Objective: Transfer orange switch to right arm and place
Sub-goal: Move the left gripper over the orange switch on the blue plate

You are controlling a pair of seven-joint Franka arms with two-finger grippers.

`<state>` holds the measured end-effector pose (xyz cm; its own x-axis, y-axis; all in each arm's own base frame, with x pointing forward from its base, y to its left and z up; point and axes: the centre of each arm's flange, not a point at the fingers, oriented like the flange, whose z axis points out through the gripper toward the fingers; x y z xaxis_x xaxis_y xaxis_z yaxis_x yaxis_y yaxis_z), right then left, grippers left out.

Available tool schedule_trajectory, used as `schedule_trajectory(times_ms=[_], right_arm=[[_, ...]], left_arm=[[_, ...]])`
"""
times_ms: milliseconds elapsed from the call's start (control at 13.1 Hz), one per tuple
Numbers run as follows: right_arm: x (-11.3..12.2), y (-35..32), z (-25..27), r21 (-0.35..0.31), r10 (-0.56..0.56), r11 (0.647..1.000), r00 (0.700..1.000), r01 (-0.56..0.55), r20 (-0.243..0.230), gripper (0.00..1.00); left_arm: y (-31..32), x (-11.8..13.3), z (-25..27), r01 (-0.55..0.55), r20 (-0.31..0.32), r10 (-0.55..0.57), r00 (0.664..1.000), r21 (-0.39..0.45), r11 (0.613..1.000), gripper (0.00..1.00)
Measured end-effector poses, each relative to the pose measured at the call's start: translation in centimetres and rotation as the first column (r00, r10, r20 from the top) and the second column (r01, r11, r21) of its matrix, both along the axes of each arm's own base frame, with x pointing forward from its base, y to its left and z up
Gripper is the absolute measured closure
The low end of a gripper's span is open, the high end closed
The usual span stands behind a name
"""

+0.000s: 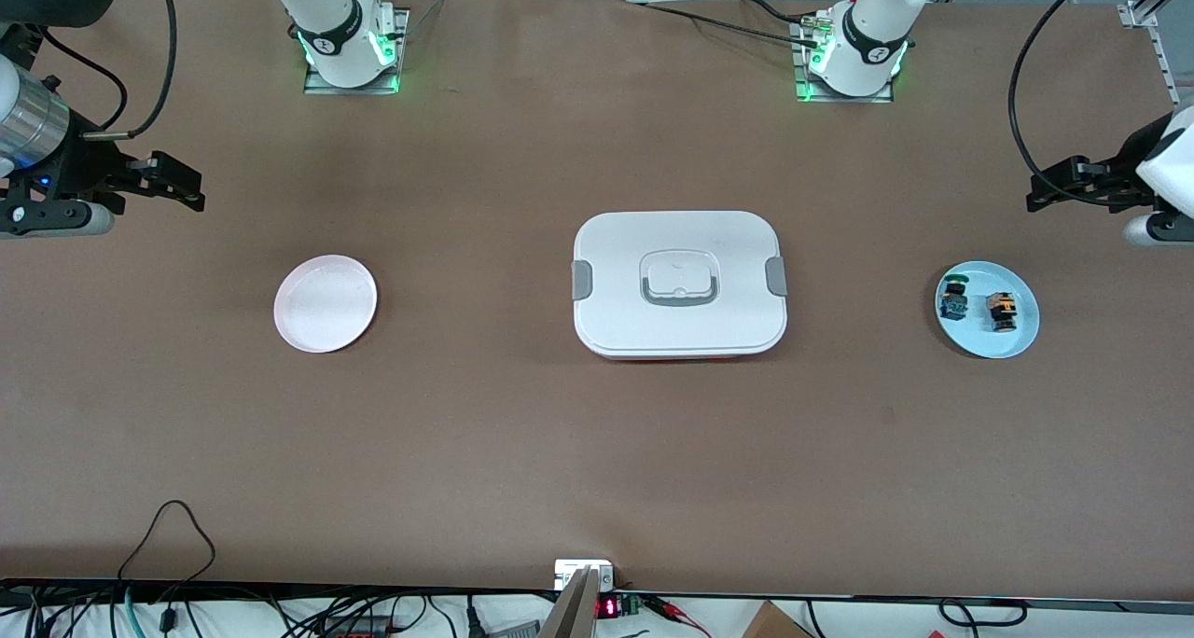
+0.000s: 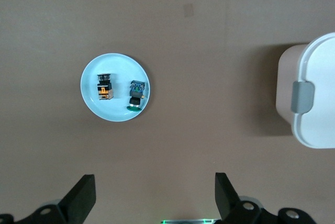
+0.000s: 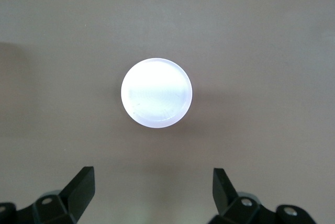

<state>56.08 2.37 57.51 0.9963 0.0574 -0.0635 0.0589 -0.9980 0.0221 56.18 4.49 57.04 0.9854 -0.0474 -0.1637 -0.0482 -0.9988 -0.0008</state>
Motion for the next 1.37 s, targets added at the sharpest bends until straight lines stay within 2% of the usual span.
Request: schedule_trajectory(times_ms=[229,381,534,686,915,1067,1144,1372], right_arm=[[0.0,0.0,0.0,0.0,0.0,1.0,1.0,0.0,0.0,0.0],[0.0,0.0,0.0,0.0,0.0,1.0,1.0,0.0,0.0,0.0],[0.0,0.0,0.0,0.0,0.0,1.0,1.0,0.0,0.0,0.0],[0.0,0.0,0.0,0.0,0.0,1.0,1.0,0.0,0.0,0.0],[0.0,0.0,0.0,0.0,0.001,1.0,1.0,-0.001,0.0,0.0],[0.0,0.1,0.0,0.0,0.001,1.0,1.0,-0.001,0.0,0.0],[0.0,0.1,0.0,0.0,0.001,1.0,1.0,-0.001,0.0,0.0],[0.0,0.2,0.0,0.0,0.003,1.0,1.0,-0.003,0.0,0.0]], left_arm=[[2.1,0.4,-3.2,0.127,-0.059,-0.13,0.99,-0.043,0.991,0.0],[2.6,0.5,-5.0,0.23,-0.069,-0.235,0.97,-0.075,0.97,0.0],[3.4,0.8,-7.0,0.357,-0.051,-0.364,0.93,-0.102,0.928,0.0],[5.1,0.8,-9.9,0.461,-0.069,-0.475,0.877,-0.156,0.874,0.0],[7.0,1.1,-14.0,0.603,-0.11,-0.631,0.768,-0.208,0.77,0.0],[7.4,1.3,-16.3,0.685,-0.108,-0.715,0.691,-0.219,0.695,0.0],[7.6,1.2,-17.7,0.736,-0.084,-0.764,0.64,-0.219,0.64,0.0],[9.6,0.4,-23.1,0.88,0.016,-0.893,0.45,-0.182,0.439,0.0]])
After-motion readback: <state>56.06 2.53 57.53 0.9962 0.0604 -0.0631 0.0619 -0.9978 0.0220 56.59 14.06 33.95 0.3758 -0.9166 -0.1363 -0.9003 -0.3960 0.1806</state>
